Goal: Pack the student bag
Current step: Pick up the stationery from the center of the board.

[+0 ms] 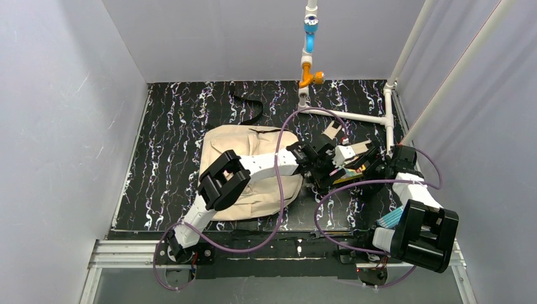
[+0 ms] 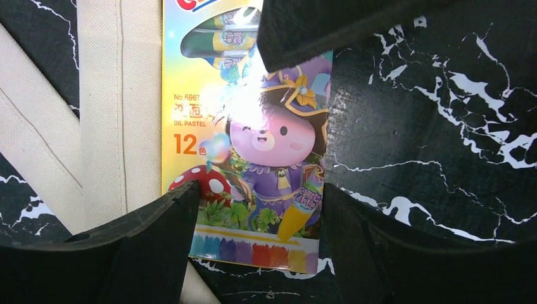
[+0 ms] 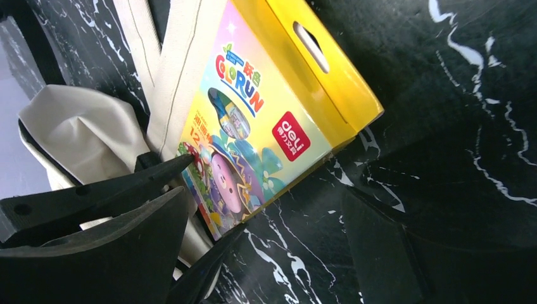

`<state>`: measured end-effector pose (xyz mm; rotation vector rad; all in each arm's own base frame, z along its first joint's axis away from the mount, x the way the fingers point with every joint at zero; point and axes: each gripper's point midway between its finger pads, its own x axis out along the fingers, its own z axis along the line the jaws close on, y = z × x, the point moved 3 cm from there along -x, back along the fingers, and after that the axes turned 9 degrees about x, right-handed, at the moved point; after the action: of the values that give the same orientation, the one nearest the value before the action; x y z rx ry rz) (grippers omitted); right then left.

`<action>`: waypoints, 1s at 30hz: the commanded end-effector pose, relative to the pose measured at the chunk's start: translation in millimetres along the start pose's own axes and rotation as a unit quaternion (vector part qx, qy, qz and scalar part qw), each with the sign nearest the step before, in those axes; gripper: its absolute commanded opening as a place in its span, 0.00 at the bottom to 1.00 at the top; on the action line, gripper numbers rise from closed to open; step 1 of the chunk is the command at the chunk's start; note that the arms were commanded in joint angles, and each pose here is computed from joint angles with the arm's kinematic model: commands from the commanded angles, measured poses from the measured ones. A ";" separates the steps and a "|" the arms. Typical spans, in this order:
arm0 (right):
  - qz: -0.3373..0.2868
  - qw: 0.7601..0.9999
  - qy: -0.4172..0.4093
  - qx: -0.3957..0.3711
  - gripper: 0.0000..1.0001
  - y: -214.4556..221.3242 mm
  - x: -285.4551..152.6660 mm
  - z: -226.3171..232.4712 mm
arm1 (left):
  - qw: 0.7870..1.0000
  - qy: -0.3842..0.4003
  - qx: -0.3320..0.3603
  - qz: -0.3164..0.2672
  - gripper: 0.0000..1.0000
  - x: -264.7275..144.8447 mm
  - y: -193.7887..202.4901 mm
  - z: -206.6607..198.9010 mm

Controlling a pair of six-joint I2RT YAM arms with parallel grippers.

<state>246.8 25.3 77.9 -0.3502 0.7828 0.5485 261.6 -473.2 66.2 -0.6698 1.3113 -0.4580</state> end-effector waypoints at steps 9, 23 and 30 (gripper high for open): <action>-0.017 0.992 -0.120 0.039 0.78 0.4 13.6 18.5 | 0.997 0.039 -0.059 0.012 0.65 -16.9 -0.7 -6.4; -0.088 0.966 -0.230 0.081 0.01 -11.9 7.4 38.6 | 0.993 0.074 -0.086 -0.006 0.77 -41.0 -22.0 -16.8; -0.101 0.986 -0.134 -0.010 0.01 -22.6 -38.8 62.4 | 0.976 0.056 -0.201 -0.062 0.86 -159.6 -54.0 -5.3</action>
<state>262.6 37.9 89.3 -0.1565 0.5164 0.4093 239.6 -453.4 105.5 -0.8379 1.5040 -0.3286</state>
